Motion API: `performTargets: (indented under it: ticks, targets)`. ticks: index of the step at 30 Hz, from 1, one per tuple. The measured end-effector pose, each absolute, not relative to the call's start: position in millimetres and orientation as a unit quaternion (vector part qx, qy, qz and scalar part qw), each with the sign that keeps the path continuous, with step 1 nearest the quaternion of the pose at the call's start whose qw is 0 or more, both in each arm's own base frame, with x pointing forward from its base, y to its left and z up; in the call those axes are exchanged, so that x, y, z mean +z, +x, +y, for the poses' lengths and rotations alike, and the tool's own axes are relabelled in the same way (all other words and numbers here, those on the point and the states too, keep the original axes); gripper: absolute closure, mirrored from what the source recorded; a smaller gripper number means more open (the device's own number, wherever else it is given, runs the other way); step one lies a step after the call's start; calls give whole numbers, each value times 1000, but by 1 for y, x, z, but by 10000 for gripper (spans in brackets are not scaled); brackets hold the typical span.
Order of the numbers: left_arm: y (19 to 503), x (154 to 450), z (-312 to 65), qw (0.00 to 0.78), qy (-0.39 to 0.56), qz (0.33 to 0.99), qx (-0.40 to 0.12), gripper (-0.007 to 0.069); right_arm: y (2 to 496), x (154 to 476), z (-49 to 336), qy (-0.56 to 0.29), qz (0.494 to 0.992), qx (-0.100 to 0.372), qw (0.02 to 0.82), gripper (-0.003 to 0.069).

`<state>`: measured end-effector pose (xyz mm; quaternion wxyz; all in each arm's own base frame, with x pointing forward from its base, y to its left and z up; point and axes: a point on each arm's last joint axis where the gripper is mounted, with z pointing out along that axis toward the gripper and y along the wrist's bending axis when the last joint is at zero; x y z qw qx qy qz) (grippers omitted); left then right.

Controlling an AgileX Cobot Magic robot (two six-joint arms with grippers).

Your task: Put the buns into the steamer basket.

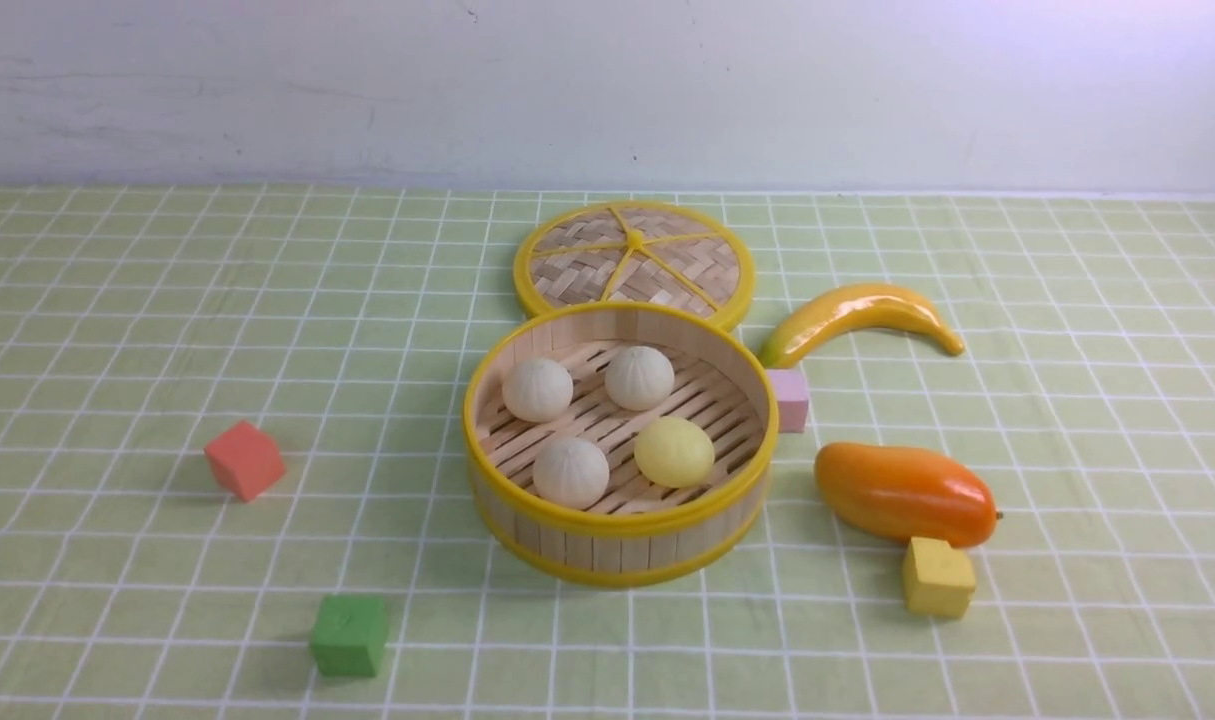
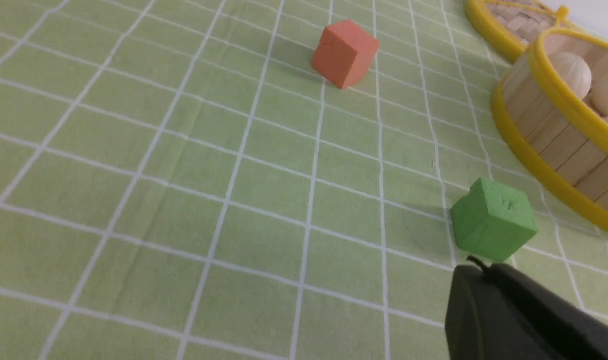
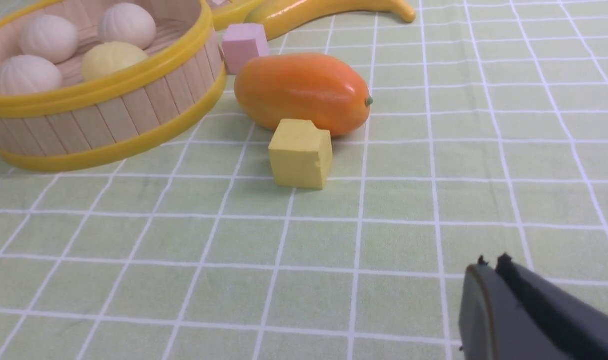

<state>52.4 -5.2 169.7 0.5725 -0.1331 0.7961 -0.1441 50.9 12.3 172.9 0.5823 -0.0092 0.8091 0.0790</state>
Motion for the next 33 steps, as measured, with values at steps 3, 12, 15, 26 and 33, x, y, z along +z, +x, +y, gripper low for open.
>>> performTargets:
  ticks: [3,12,15,26,33]
  targets:
    - [52,170,-5,571,-142,794,-151,638,51,173,12,-9,809,79,582,645]
    - [52,170,-5,571,-144,794,-151,638,51,173,12,-9,809,79,582,633]
    - [52,170,-5,571,-144,794,-151,638,51,173,12,-9,809,79,582,629]
    - [52,170,-5,571,-144,794,-151,638,51,173,12,-9,809,79,582,614]
    - [52,170,-5,571,-144,794,-151,638,51,173,12,-9,809,79,582,605]
